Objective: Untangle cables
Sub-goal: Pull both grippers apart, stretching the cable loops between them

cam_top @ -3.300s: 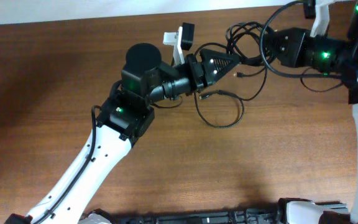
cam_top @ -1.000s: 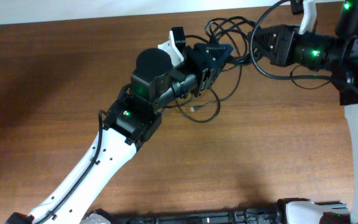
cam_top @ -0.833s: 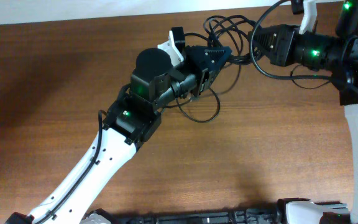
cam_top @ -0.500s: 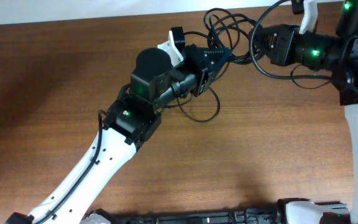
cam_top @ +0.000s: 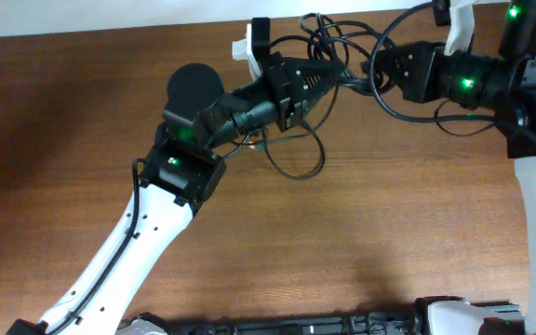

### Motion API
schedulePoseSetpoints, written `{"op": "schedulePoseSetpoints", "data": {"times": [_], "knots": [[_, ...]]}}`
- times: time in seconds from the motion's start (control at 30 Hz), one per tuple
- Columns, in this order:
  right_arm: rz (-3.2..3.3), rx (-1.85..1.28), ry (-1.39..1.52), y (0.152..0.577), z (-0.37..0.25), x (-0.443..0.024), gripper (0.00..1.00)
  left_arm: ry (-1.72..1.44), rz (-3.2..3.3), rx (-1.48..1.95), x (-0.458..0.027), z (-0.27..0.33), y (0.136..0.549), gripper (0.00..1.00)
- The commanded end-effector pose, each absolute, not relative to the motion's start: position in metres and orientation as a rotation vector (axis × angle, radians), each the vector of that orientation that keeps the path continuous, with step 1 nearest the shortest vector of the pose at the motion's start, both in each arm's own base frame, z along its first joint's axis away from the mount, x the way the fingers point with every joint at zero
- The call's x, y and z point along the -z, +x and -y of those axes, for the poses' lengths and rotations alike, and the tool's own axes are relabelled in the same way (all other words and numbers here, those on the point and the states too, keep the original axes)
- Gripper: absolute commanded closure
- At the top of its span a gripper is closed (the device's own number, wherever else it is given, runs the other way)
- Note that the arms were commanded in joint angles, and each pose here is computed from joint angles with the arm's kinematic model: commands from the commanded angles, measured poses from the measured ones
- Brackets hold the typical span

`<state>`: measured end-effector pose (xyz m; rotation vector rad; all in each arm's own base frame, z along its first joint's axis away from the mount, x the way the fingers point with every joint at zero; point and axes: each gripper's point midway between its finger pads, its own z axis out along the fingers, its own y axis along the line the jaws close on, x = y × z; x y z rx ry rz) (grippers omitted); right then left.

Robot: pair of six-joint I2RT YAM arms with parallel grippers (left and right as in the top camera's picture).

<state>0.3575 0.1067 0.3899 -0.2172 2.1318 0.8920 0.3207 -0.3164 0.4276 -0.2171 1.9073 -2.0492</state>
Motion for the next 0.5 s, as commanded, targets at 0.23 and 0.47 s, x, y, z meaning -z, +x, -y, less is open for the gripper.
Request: {"op": "schedulePoseSetpoints", "data": {"times": [0.23, 0.47], "knots": [[-2.15, -0.82, -0.222, 0.358, -0.1, -0.385, 0.96, 0.069, -1.949, 2.123, -0.442, 0.29, 0.298, 1.0], [-2.153, -0.821, -0.22, 0.357, -0.1, -0.385, 0.96, 0.411, -1.788, 2.073, -0.468, 0.264, 0.282, 1.0]]}}
